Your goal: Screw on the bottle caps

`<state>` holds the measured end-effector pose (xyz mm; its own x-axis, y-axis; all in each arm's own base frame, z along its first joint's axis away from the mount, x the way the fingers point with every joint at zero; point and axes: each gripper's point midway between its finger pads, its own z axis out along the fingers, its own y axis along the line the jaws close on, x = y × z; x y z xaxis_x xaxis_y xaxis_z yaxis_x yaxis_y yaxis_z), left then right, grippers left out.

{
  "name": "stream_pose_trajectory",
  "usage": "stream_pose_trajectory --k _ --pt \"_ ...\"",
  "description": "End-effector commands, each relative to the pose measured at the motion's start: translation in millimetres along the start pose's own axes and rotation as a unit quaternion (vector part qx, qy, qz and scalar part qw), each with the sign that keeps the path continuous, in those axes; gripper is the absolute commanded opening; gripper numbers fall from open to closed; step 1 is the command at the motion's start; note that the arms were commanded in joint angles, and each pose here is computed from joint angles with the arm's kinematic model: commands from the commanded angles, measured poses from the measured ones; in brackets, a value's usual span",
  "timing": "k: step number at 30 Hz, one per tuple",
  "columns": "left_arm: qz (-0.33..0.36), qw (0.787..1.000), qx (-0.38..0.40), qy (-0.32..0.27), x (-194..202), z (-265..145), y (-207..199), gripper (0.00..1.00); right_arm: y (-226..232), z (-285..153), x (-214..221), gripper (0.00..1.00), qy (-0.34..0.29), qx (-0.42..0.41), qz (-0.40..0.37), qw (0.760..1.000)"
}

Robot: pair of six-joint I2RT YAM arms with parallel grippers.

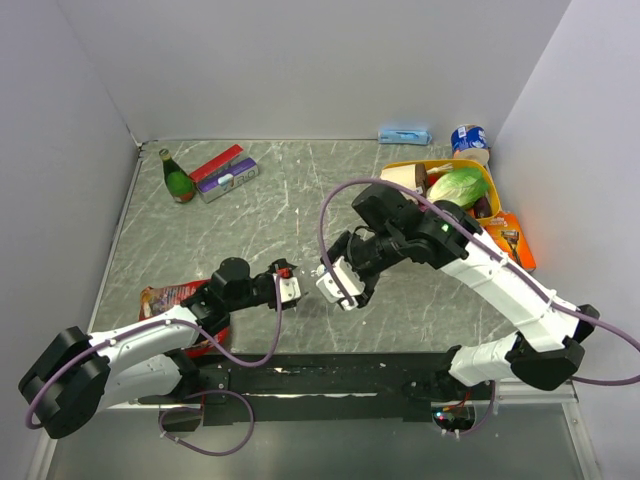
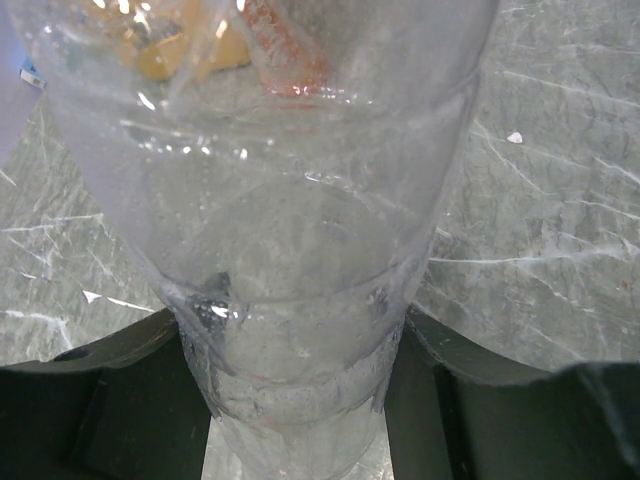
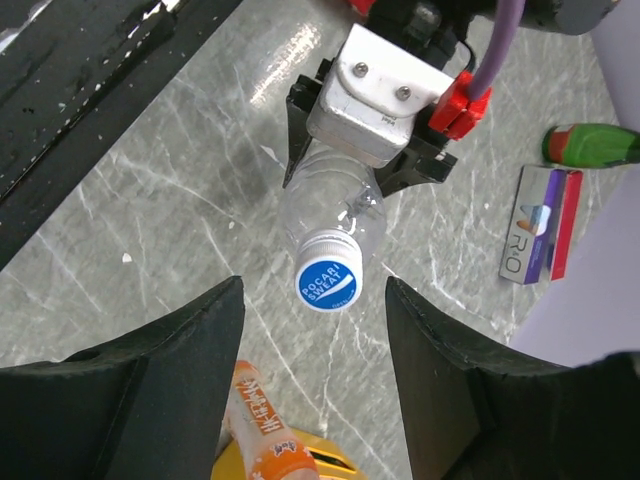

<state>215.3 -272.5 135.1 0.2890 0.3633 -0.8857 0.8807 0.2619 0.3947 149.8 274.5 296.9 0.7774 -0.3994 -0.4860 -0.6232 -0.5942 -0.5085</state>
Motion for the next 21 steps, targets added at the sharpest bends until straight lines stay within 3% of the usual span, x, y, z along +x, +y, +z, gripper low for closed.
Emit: stream_pose_trajectory --k 1,11,15,18,21 --pt "0.031 0.998 -0.004 -0.047 -33.4 2.4 13.5 0.01 -7.3 10.5 6.4 0.63 0.009 0.000 -0.010 1.000" --pt "0.031 0.998 -0.002 -0.049 -34.8 3.2 13.4 0.01 -11.0 20.2 14.7 0.47 0.024 -0.004 0.009 1.000" --pt "0.026 0.998 -0.006 -0.048 -33.9 3.3 14.4 0.01 -12.8 22.8 20.6 0.34 0.035 -0.001 0.029 0.999" --pt "0.012 0.998 -0.041 -0.047 -35.0 2.3 26.3 0.01 -17.7 27.0 26.8 0.27 0.045 0.008 0.085 0.995" --pt "-0.007 0.991 -0.115 -0.060 -46.6 -2.2 53.1 0.01 -25.3 34.7 36.6 0.22 0.054 0.016 0.190 0.980"
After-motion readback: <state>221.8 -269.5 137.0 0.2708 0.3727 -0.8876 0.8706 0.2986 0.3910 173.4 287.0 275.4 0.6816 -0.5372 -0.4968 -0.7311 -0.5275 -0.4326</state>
